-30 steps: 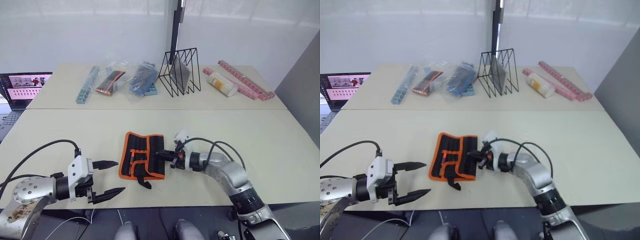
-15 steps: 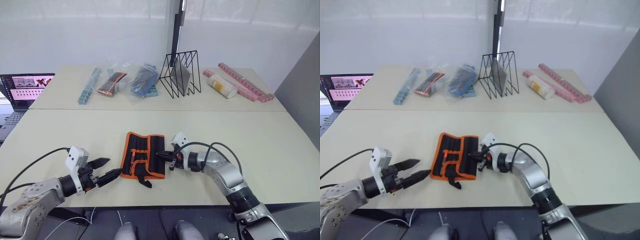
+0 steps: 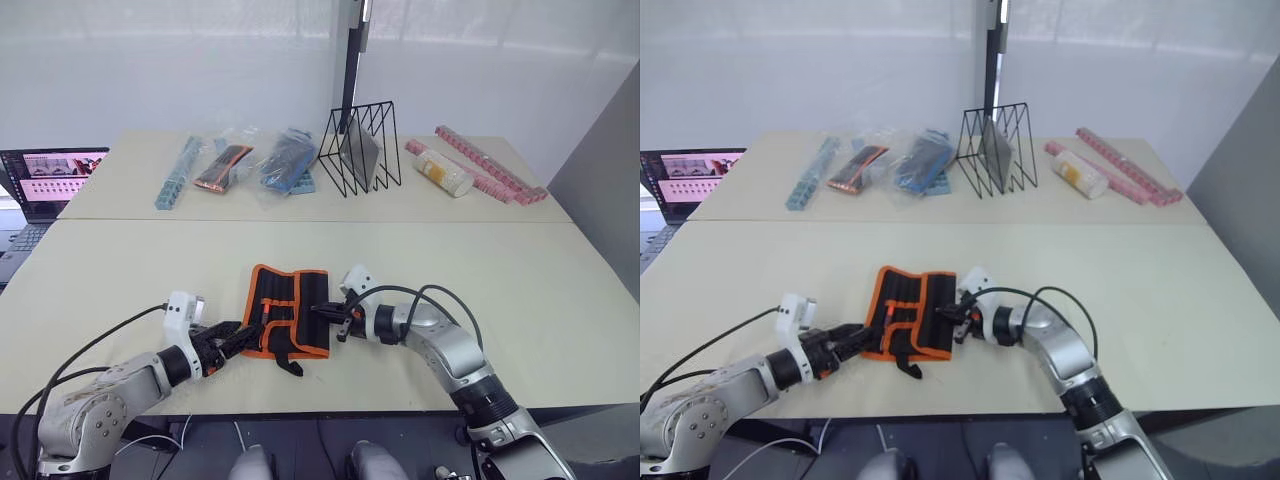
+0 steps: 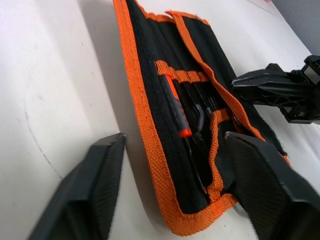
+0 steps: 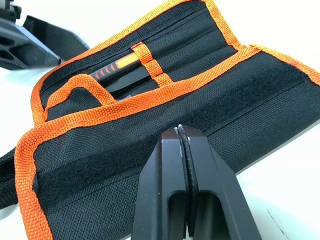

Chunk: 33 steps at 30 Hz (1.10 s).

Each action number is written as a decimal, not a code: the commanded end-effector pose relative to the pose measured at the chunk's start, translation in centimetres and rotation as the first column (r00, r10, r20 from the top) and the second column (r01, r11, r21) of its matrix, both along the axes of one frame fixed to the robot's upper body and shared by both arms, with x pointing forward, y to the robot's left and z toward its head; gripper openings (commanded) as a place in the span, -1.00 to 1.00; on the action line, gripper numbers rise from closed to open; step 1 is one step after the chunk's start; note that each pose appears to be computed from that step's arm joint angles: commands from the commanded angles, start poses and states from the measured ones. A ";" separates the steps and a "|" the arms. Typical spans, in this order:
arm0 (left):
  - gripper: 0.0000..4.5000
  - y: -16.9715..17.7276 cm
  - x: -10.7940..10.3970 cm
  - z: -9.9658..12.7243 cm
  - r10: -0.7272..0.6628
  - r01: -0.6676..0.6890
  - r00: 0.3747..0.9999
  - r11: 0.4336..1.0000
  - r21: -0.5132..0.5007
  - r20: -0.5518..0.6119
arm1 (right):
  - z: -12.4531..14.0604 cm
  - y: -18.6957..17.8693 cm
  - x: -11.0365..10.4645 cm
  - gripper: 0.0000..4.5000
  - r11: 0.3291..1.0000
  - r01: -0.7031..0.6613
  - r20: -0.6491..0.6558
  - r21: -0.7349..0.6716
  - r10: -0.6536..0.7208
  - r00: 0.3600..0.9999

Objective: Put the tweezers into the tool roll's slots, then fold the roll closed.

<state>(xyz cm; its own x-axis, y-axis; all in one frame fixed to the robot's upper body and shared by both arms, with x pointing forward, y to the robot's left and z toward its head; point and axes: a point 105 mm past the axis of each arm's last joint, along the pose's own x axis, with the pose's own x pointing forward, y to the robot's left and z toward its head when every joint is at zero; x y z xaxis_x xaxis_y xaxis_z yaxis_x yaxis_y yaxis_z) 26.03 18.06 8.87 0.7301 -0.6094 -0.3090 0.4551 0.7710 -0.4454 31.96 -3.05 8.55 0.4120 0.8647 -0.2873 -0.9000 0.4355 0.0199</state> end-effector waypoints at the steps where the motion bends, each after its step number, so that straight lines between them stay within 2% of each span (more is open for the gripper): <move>1: -0.09 -0.7 -0.5 0.0 -0.036 0.036 0.999 0.999 -0.017 -0.022 | -2.2 -0.4 -0.4 -1.00 0.998 0.016 -0.072 -0.061 -0.020 0.997; 7: -0.99 0.0 0.0 -0.2 -0.006 0.006 1.000 1.000 0.005 -0.029 | -2.2 -0.4 -0.5 -1.00 0.998 0.014 -0.073 -0.060 -0.018 0.997; 14: -0.99 0.8 0.8 1.2 0.008 -0.008 0.999 1.000 0.011 0.042 | -2.3 -0.3 -0.7 -1.00 0.998 0.011 -0.076 -0.065 -0.016 0.997; 19: -0.99 2.0 1.6 3.4 -0.035 0.021 0.991 0.995 0.101 0.133 | -2.6 0.1 -0.8 -1.00 0.997 0.012 -0.069 -0.080 -0.017 0.997; 22: -0.99 1.4 1.7 4.8 -0.132 0.103 0.976 0.981 0.165 0.174 | -3.0 0.8 -0.5 -1.00 0.995 0.033 -0.055 -0.094 -0.038 0.998; 28: -0.99 -2.6 0.7 4.3 -0.345 0.306 0.928 0.922 0.239 0.143 | -3.4 1.3 -0.5 -1.00 0.993 0.059 -0.057 -0.098 -0.065 0.996; 33: -0.99 -4.4 1.3 3.7 -0.407 0.364 0.904 0.892 0.268 0.126 | -3.6 1.3 -0.6 -1.00 0.992 0.065 -0.058 -0.107 -0.072 0.996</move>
<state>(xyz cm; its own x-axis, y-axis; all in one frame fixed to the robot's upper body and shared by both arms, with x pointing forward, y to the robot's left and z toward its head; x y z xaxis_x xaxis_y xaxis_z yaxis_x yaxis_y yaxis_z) 27.24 14.39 12.02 0.5194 -0.7645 -0.3818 0.7661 0.6145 -0.1884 31.98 -1.09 8.34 0.4595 0.8415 -0.2842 -0.8799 0.4749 -0.0167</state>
